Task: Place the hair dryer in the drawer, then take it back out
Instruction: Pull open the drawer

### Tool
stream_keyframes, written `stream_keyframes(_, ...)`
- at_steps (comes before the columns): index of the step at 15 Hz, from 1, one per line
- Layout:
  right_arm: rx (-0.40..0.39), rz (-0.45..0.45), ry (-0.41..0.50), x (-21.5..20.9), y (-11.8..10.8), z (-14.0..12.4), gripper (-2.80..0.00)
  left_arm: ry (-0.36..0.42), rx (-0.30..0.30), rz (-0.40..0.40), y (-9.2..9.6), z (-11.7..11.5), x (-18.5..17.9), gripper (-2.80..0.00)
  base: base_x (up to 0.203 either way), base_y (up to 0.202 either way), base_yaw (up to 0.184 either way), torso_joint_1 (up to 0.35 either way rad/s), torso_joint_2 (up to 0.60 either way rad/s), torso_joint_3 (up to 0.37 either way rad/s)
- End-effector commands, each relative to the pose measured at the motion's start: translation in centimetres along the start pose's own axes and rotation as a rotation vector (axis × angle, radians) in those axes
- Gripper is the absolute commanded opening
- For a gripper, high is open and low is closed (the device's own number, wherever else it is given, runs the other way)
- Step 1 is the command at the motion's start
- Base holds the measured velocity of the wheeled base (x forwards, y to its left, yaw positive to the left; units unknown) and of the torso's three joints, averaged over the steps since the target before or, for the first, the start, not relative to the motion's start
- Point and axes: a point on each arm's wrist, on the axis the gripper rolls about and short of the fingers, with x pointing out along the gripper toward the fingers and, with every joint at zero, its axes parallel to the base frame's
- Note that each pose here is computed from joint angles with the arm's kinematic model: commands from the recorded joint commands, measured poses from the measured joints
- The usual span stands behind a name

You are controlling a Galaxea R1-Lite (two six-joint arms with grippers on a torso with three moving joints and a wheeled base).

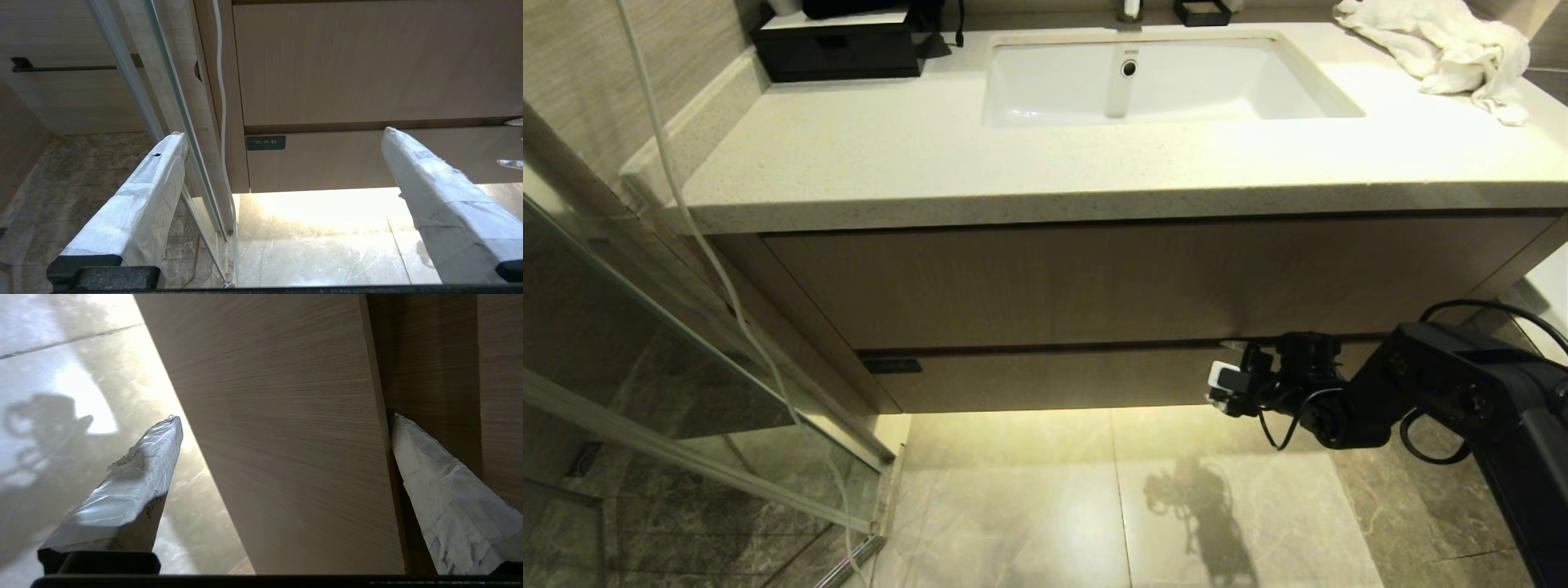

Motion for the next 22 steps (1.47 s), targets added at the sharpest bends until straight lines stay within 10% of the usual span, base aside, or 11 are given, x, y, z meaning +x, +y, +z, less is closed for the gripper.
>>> stream_keyframes(1,0.018,0.063,0.021,-0.3,0.6,-0.2,0.00,0.038,0.000,0.000,0.0,-1.1,0.1,0.00,0.000,0.000,0.000,0.000,0.00,0.000)
stream_keyframes(16,0.067,0.185,0.167,-3.3,0.7,1.1,0.00,0.038,0.000,0.000,0.0,-1.1,0.1,0.00,0.000,0.000,0.000,0.000,0.00,0.000)
stream_keyframes(22,0.076,0.271,0.203,-9.0,-2.9,3.5,0.00,0.038,0.000,0.000,0.0,-1.1,0.1,0.00,0.000,0.000,0.000,0.000,0.00,0.000)
